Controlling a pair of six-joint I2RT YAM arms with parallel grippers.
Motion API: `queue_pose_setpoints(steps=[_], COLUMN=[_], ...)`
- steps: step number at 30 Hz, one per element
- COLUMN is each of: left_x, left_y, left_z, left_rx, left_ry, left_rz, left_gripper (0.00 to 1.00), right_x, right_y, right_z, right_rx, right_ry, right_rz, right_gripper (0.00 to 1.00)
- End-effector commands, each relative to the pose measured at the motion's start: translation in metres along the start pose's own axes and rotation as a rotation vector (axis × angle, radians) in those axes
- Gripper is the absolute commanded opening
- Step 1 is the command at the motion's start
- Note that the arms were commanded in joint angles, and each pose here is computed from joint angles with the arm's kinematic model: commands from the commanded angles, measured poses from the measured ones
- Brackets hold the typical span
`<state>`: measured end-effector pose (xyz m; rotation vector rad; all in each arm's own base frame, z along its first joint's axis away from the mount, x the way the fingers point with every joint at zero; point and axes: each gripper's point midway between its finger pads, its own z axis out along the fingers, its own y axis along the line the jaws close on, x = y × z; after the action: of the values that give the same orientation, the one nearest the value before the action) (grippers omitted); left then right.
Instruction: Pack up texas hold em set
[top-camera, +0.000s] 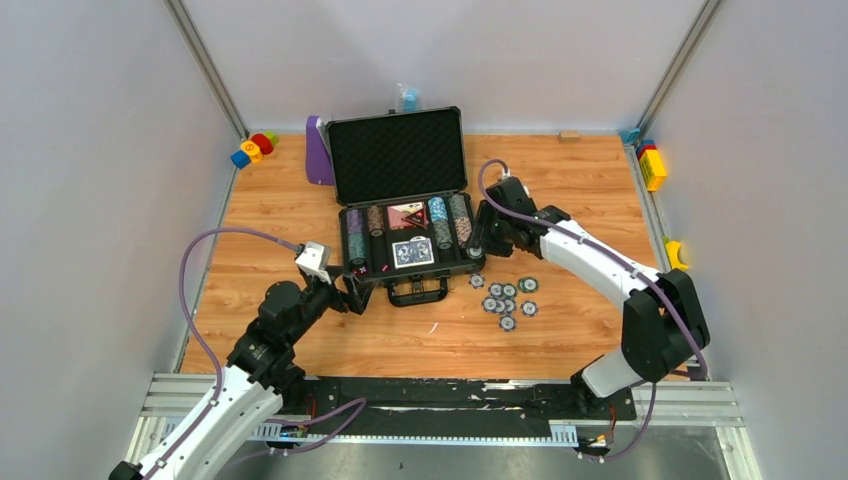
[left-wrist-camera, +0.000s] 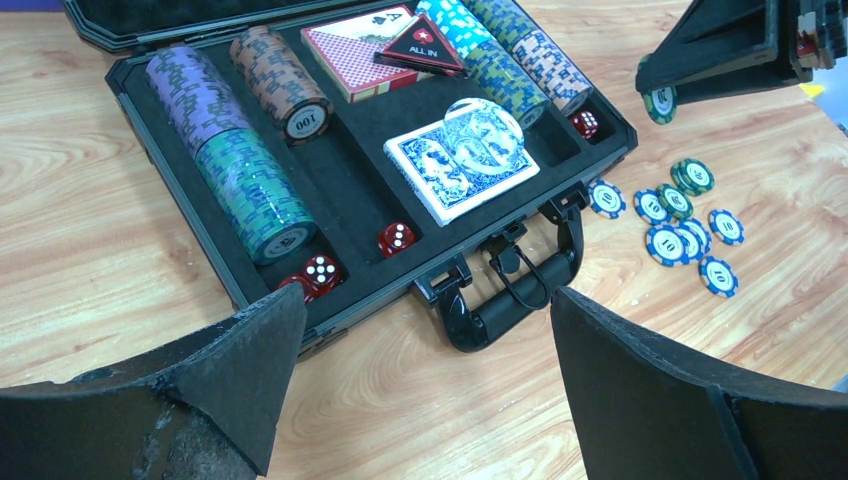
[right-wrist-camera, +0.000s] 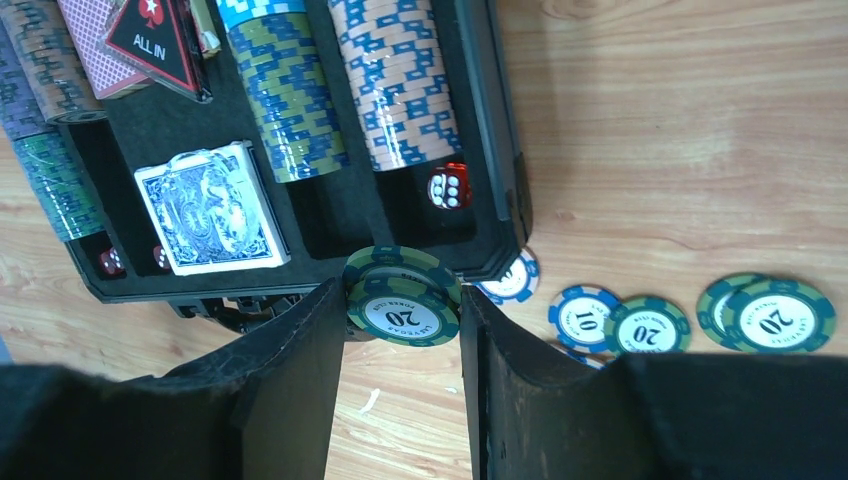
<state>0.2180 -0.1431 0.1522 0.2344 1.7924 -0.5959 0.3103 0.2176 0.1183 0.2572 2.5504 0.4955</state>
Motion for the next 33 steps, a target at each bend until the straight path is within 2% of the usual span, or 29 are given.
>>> queue_pose_setpoints(steps=[1,8,16,25,33], left_x=[-0.012,-0.012,-0.012,-0.013,-0.012], left_y=[-0.004,-0.004,-0.004,-0.004,-0.005], left_z=[0.001,0.001,0.001,0.000,0.000], left_rx=[0.016,0.016,0.019,0.019,0.022], left_ry=[-0.042,-0.042,-0.042,-0.045,-0.044], left_rz=[0.009,0.009,0.009,0.009,0.009], left_gripper=[1.00,1.00,1.00,1.00,1.00], right_x=[-0.019,-0.017,-0.023,-0.019,-0.006], right_y=[0.033,0.054,0.066,0.065,0.066], right_z=[0.001,0.014,0.032,0.049,0.057], right_rx=[-0.087,-0.135,-0.123,-0.116,-0.124], right_ry=[-0.060,-0.099,-0.259,-0.331,-0.344], right_rz=[-0.038,-0.110,-0.239,-0.303,-0.337], right_gripper=[0.31,0.30,0.31,0.28,0.30])
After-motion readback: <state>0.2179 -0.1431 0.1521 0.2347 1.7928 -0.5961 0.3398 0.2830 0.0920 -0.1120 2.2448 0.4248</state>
